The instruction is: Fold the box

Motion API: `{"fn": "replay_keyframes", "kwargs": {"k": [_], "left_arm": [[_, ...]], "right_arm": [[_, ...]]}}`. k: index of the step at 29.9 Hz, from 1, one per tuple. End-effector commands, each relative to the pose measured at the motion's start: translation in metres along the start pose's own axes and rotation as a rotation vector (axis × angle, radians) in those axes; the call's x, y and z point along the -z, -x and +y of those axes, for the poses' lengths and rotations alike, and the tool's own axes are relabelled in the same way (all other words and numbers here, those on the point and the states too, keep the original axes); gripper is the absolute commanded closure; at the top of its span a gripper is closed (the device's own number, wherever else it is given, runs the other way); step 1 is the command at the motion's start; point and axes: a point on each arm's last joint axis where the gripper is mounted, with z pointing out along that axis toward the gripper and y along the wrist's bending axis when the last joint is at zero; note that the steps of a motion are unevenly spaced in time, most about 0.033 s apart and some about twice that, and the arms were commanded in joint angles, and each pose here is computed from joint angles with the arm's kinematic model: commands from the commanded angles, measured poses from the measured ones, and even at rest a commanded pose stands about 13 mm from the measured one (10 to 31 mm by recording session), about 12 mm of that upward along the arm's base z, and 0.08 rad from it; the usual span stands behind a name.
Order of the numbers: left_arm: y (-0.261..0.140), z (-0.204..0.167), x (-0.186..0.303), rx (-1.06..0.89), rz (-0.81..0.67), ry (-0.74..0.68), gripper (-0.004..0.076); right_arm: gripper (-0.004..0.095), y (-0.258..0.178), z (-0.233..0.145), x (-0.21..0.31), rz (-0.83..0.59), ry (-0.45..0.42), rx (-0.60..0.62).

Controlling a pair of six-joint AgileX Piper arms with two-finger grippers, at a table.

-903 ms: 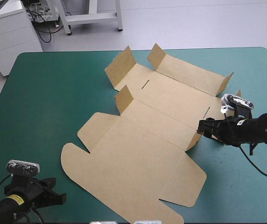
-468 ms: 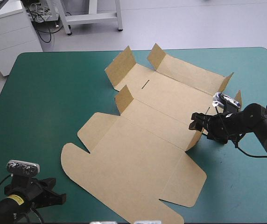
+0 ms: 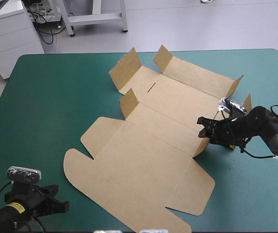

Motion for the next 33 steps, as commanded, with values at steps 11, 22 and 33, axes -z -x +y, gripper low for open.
{"fn": "replay_keyframes", "kwargs": {"k": [11,22,33], "left_arm": [[0.012,-0.001,0.004,0.011,-0.065,-0.009,0.0756],[0.011,-0.002,0.004,0.012,-0.055,-0.012,0.0756],[0.027,-0.005,0.02,-0.032,-0.153,-0.006,0.0756]], "right_arm": [[0.0925,0.007,0.011,0.013,-0.074,0.044,0.024],[0.0926,0.009,0.009,0.013,-0.102,0.008,0.317],[0.0926,0.036,0.028,0.048,-0.184,-0.091,0.573]]}}
